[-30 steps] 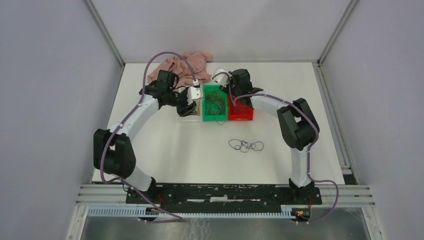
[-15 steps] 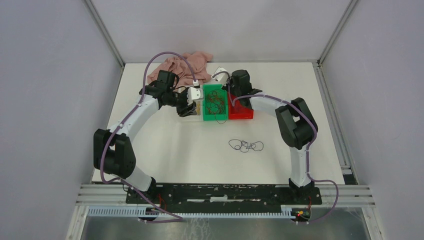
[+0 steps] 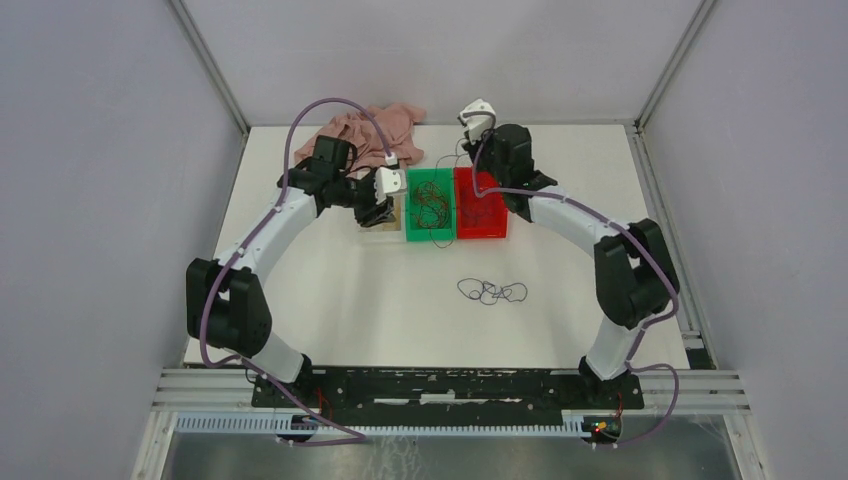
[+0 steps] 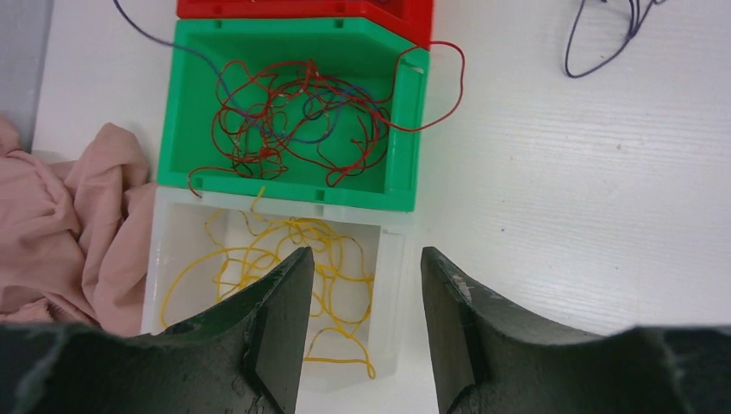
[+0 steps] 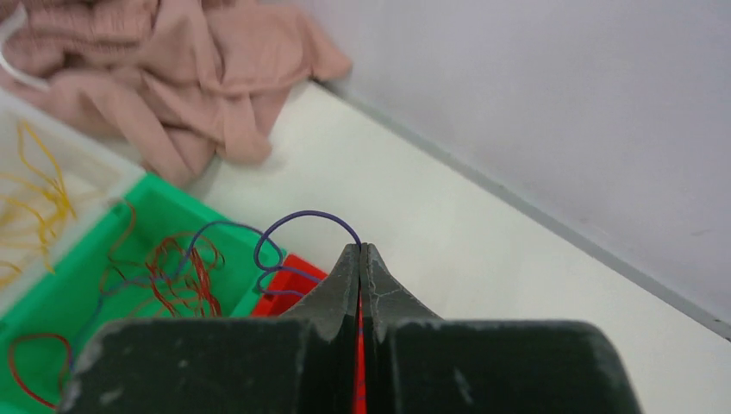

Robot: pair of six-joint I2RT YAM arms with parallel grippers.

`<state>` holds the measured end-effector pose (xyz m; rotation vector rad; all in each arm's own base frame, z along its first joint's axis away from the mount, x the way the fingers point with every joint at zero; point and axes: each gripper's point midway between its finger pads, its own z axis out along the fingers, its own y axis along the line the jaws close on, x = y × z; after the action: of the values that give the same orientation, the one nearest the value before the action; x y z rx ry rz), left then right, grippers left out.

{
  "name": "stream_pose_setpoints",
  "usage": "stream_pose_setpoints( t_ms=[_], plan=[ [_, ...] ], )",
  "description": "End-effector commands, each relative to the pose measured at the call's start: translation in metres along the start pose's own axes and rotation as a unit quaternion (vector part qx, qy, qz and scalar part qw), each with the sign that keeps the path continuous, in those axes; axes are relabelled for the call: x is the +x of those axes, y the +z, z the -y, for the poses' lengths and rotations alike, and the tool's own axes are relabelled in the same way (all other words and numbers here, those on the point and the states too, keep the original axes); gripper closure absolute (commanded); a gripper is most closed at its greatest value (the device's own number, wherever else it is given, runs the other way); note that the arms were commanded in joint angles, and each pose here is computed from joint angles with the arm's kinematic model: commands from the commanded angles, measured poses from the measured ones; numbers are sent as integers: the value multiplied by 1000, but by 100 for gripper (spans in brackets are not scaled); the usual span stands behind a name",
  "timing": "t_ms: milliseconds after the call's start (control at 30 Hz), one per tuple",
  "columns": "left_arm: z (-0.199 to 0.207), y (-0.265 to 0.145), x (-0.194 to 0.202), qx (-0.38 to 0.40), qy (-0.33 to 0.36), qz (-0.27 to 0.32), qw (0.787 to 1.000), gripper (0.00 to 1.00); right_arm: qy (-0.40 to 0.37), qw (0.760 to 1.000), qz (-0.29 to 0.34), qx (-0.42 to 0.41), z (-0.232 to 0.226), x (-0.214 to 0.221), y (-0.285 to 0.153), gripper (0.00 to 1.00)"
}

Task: Untangle the cables
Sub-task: Pick up the cable from the bin.

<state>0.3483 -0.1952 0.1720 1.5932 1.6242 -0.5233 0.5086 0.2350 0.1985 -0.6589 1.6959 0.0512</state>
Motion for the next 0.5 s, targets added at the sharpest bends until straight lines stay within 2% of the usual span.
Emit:
stream_pose_setpoints(
  t_ms=[0,233,367,467],
  plan=[
    [-37,-8,-41,-56,-1,61,997,43,103,988,117,2,20,-82,-35,100],
    [-72,-13,-82,-100,-2,133,986,35,137,979,150,-16,17,-101,-64,100],
    [-69,-1,-86,-55,-4,141,989,31,169,971,168,-5,27,-108,-78,100],
    [-50,14,-80,-16,26,126,992,30,236,953,191,7,50,-116,-89,100]
  ],
)
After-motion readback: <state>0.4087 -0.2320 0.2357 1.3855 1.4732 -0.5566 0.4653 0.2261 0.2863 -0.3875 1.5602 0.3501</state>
